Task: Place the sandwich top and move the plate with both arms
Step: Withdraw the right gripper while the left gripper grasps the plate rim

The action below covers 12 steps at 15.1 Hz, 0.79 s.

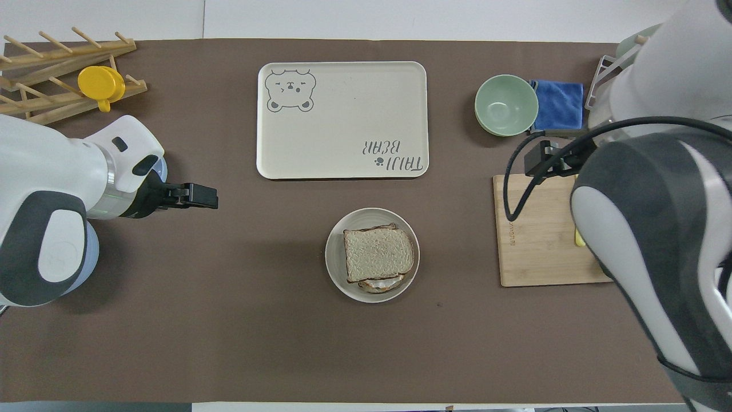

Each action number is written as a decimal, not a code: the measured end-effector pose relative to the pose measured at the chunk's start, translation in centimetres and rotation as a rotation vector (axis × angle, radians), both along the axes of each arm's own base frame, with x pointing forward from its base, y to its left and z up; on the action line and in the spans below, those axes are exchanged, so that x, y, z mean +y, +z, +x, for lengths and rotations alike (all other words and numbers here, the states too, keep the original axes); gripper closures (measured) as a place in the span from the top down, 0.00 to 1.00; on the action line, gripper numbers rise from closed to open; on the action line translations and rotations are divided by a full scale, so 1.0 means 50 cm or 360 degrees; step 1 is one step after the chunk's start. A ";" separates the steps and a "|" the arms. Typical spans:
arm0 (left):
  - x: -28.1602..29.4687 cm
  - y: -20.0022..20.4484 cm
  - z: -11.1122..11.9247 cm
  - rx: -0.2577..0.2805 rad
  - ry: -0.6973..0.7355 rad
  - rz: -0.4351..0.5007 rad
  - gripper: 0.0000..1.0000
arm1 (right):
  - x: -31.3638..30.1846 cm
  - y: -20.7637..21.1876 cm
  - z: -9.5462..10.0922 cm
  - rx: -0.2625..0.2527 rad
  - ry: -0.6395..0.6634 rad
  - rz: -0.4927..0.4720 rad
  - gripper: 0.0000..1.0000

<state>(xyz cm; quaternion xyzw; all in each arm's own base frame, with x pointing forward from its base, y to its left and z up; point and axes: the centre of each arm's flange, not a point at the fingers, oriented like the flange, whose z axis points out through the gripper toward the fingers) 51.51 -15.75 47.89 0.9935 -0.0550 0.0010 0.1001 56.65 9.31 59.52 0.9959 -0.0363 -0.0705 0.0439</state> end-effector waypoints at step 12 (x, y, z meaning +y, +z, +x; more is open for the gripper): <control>-0.293 -0.303 -0.038 -0.0018 -0.0209 -0.0022 1.00 | -0.177 0.012 -0.049 0.0144 -0.0089 0.0229 1.00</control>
